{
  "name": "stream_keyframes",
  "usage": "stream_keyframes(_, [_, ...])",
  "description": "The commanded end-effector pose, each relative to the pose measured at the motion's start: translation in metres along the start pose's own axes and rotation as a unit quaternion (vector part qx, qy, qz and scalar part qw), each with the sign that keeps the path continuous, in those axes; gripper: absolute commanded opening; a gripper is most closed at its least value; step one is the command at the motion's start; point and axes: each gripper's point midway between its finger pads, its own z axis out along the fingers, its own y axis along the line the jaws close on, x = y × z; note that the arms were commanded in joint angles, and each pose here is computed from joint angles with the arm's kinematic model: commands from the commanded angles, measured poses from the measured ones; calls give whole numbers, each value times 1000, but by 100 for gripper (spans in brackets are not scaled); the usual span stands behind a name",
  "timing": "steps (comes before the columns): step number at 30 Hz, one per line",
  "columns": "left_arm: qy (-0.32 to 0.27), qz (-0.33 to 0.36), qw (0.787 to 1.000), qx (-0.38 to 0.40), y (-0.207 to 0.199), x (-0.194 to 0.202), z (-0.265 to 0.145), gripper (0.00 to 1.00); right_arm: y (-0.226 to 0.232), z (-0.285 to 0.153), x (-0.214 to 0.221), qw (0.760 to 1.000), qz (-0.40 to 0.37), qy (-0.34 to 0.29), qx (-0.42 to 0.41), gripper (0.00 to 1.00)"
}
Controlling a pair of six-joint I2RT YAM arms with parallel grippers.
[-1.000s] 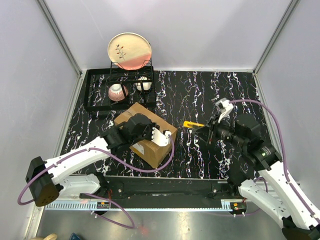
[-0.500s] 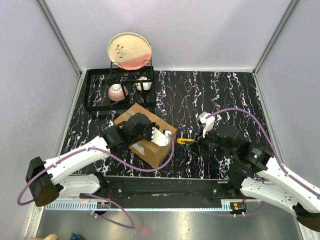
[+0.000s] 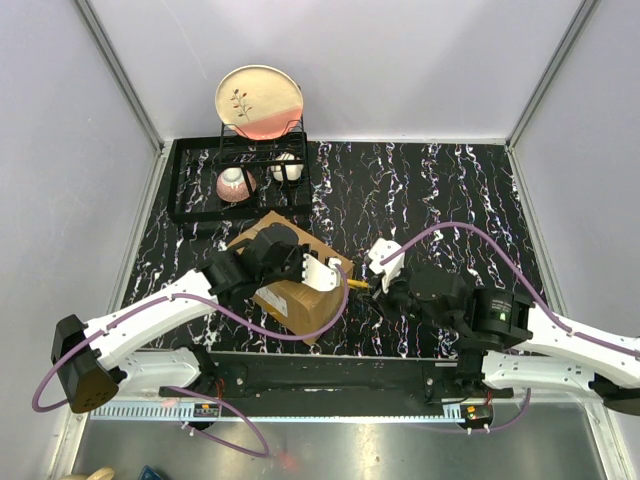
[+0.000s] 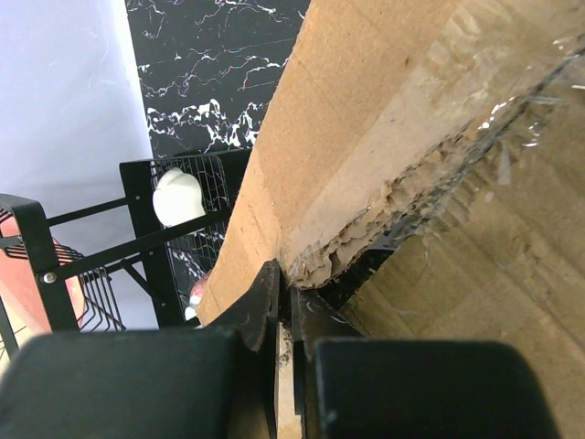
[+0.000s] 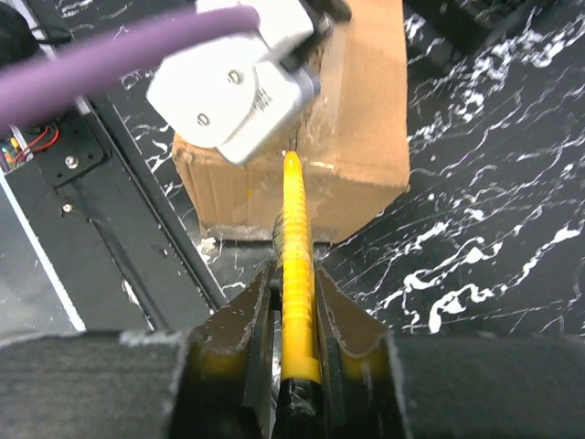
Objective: Unpack the express box
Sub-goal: Cut the express box at the center of the board.
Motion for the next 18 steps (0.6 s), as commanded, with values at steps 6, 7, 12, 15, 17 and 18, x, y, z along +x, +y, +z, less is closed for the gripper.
stream_keyframes(6, [-41,-38,998,-24,16,-18,-15,0,-3,-4,-31,997,-48,-46,47,0])
stream_keyframes(7, [-44,-39,998,-26,17,-19,-18,0,-2,-2,-29,997,-50,-44,49,0])
stream_keyframes(12, [-54,-44,997,-20,16,-22,-24,0,0,1,-28,996,-41,-65,49,0])
stream_keyframes(15, [-55,-46,997,-22,19,-24,-27,0,2,7,-25,996,-40,-60,47,0])
stream_keyframes(17, [-57,-46,997,-21,20,-25,-27,0,3,8,-25,996,-38,-63,45,0])
stream_keyframes(18, [-58,-46,997,-23,22,-26,-28,0,3,8,-25,996,-39,-64,46,0])
